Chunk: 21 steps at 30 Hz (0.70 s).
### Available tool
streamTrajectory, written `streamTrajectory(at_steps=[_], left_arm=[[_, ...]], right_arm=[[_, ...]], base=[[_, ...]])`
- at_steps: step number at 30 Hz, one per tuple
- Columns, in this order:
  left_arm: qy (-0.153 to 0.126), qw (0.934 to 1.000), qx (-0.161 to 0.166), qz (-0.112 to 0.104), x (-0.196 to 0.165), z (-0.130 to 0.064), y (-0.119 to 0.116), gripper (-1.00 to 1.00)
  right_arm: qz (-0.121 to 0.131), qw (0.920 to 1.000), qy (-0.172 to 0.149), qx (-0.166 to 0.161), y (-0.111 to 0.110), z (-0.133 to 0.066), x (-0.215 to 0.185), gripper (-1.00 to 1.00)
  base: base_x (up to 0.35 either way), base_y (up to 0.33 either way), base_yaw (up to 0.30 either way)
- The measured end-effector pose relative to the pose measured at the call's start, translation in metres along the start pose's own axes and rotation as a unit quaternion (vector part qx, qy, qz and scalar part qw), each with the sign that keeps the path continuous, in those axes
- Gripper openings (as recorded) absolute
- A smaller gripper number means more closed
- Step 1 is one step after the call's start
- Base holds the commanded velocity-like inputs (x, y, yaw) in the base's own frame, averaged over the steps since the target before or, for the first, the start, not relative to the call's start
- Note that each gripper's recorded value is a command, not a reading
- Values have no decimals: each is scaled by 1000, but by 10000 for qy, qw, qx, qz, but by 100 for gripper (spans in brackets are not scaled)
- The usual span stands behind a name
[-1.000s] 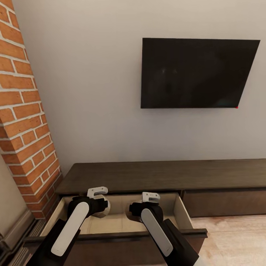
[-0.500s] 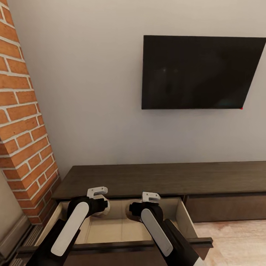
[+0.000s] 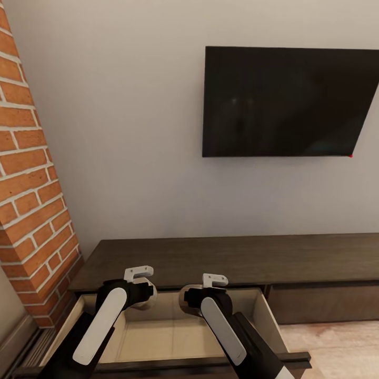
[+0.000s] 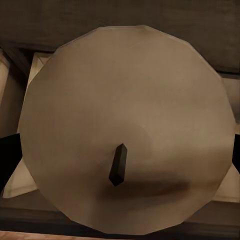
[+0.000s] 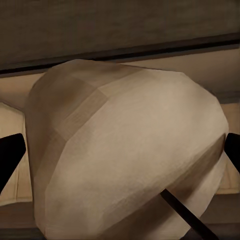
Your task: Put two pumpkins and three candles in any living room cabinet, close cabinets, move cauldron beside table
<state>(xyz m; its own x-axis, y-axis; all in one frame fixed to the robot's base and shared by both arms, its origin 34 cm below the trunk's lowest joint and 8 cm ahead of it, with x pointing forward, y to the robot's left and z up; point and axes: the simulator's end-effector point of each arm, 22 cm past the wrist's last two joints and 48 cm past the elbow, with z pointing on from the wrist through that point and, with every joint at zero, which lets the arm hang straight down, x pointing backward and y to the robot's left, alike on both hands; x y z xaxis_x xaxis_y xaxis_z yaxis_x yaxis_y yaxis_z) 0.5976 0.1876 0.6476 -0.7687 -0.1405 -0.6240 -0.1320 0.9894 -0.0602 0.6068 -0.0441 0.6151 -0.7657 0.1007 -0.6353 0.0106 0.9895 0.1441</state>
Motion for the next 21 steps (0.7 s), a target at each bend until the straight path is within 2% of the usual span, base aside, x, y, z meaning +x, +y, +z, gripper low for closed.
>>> streamTrajectory(at_steps=[5, 21], left_arm=[[-3, 10000, -3, 6, 0, 0, 0, -100], [8, 10000, 1, 8, 28, 23, 3, -100]], right_arm=[[1, 10000, 0, 0, 0, 0, 0, -100], [-5, 10000, 23, 12, -6, 22, 30, -100]], base=[[10, 0, 0], [0, 0, 0]])
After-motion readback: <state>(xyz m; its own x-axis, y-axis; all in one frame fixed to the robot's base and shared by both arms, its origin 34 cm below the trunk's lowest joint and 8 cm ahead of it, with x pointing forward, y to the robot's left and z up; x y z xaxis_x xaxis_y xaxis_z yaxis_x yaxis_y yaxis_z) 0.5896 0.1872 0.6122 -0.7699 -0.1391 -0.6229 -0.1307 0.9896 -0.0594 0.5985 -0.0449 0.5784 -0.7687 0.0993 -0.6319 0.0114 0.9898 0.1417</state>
